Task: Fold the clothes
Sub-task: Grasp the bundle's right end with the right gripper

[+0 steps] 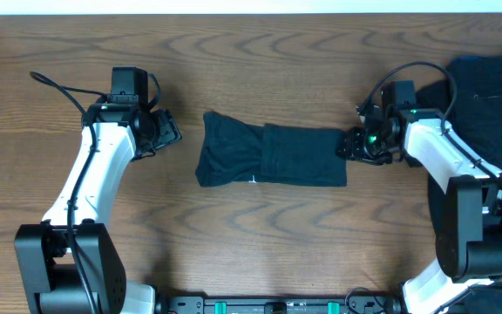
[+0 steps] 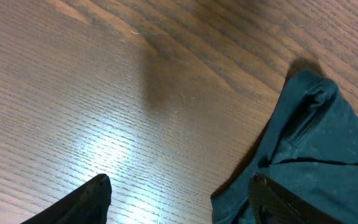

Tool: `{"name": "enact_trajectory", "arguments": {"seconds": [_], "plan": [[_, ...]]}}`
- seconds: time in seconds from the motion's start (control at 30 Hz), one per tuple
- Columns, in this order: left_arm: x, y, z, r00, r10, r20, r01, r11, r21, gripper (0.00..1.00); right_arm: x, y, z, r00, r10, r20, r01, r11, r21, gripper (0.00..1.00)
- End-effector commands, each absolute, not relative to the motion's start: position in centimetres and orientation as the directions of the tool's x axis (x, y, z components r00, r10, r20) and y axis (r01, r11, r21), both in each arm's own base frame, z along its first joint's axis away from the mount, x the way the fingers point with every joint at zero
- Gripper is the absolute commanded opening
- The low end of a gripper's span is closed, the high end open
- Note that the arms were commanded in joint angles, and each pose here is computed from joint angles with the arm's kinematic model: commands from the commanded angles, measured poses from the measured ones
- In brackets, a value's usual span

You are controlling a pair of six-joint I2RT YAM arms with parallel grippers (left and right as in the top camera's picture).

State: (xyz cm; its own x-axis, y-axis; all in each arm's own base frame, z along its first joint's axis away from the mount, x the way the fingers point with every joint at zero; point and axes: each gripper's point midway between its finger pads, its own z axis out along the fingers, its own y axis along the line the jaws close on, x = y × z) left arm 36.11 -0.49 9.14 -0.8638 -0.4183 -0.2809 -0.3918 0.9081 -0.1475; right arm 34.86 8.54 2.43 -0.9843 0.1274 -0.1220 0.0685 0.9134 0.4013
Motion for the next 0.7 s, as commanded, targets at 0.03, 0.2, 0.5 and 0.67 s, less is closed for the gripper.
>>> {"name": "enact_trajectory", "arguments": {"seconds": [0.03, 0.2, 0.5, 0.67], "plan": [[35.8, 0.0, 9.0, -0.858, -0.431, -0.280, -0.410, 0.902, -0.133, 0.72, 34.4, 8.4, 1.9, -0.977, 0.172, -0.125, 0.116, 0.924, 0.364, 0.43], [35.8, 0.0, 9.0, -0.858, -0.431, -0.281, -0.410, 0.902, -0.133, 0.72, 34.9, 8.3, 1.3, -0.969, 0.191, -0.155, 0.125, 0.925, 0.359, 0.43], [35.8, 0.0, 9.0, -0.858, -0.431, -0.280, -0.410, 0.902, -0.133, 0.72, 36.5, 9.5, 1.7, -0.958, 0.178, -0.225, 0.083, 0.923, 0.376, 0.39], [35.8, 0.0, 9.0, -0.858, -0.431, -0.280, -0.410, 0.902, -0.133, 0.72, 36.0, 9.7, 1.2, -0.963, 0.183, -0.198, 0.099, 0.923, 0.371, 0.38]]}}
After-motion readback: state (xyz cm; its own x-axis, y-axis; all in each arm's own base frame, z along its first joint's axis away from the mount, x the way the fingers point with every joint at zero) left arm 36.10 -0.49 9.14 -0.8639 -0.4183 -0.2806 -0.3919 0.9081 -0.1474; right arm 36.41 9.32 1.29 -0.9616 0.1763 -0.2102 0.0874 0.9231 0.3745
